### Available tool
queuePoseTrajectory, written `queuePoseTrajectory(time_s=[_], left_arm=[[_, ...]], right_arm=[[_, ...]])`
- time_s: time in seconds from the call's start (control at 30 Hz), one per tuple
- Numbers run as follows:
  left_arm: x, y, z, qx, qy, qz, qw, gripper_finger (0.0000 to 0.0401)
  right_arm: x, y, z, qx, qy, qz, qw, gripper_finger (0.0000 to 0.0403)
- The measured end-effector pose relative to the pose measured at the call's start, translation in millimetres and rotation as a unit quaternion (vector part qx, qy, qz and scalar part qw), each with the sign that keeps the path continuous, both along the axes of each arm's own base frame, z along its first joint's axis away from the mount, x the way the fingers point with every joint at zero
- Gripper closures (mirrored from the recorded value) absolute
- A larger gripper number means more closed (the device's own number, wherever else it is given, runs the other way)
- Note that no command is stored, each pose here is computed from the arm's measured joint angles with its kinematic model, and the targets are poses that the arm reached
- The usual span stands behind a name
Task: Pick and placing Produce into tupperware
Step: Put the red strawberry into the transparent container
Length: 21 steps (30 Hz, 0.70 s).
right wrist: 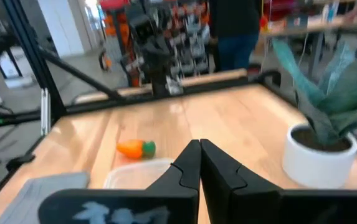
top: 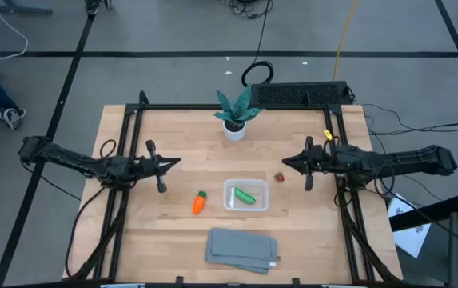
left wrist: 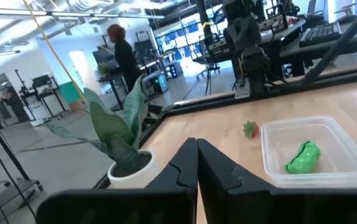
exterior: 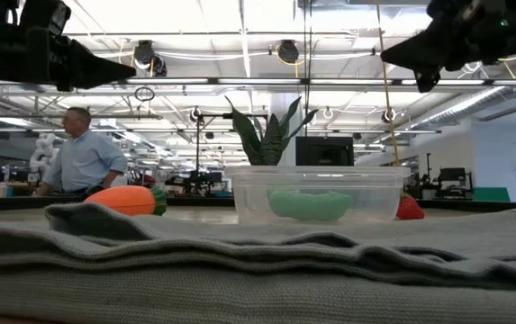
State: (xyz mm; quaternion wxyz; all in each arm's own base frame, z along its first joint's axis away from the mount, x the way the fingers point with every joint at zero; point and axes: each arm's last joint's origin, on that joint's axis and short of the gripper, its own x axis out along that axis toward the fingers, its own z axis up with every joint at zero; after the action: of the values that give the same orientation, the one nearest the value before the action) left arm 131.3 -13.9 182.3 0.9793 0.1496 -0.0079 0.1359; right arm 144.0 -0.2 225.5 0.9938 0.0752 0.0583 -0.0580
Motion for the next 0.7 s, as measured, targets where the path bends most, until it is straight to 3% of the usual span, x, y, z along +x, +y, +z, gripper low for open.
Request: queuePoseTrajectory(time_s=[0.43,0.7], left_arm=[[0,0,-3,0.005,0.016,0.001,1.000,0.0375],[0,0,-3,0.005,0.016,0.001,1.000,0.0375]], right_arm=[[14,0,27,0.037,0.115,-0.009,0.993,0.0403],[31,1,35,0.066,0.223,-0.026,0.972,0.0403]])
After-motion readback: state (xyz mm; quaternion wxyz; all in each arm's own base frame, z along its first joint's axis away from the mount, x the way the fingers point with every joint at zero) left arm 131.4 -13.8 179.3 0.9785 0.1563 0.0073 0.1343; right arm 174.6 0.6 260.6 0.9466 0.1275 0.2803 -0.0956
